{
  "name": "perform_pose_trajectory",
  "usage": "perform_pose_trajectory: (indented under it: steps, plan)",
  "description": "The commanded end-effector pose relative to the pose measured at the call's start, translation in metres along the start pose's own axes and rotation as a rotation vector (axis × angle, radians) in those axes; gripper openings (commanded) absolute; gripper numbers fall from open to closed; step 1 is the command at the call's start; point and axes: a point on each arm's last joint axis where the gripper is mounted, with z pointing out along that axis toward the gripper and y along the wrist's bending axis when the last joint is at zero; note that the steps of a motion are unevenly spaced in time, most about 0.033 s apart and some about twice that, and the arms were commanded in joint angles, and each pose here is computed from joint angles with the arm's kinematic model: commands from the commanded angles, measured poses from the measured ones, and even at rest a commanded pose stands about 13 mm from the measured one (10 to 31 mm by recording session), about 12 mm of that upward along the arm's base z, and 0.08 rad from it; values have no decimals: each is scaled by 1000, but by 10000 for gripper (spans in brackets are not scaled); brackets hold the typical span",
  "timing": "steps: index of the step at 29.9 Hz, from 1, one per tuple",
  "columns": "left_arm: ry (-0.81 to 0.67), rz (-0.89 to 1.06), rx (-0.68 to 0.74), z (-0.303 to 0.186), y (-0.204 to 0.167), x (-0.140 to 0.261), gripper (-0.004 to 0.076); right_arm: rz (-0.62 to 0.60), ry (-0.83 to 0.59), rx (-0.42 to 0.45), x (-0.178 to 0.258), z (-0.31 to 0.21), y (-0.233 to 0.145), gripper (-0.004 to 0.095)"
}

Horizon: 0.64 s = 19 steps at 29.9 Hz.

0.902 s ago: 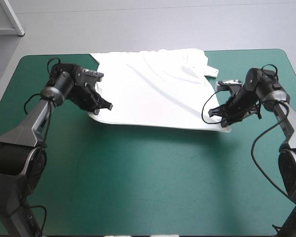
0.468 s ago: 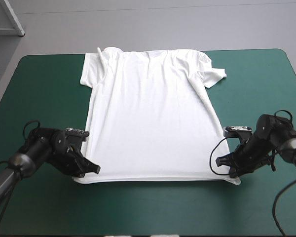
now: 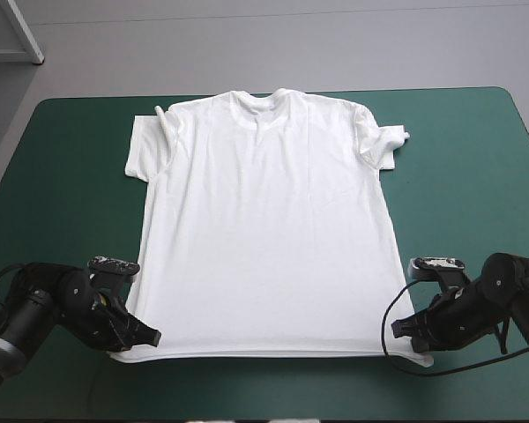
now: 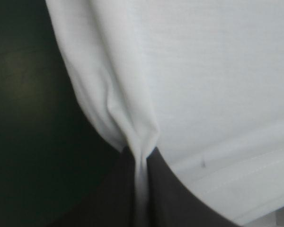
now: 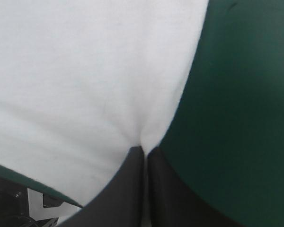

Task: Fold the cloth

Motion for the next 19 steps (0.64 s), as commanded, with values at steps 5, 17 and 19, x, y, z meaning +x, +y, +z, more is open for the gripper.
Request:
perform_pose_trajectory:
  steps: [5,17,19]
  plan:
    - [-40,26,-46,-11,3,2,59,-82,-39,-24,1,-7,5,25]
    - [-124,-2,0,-12,-2,-5,450,-114,-203,-14,-14,-9,5,598]
    - [-179,-2,-4,-14,-1,-11,450,-114,-232,-6,-17,-10,4,600]
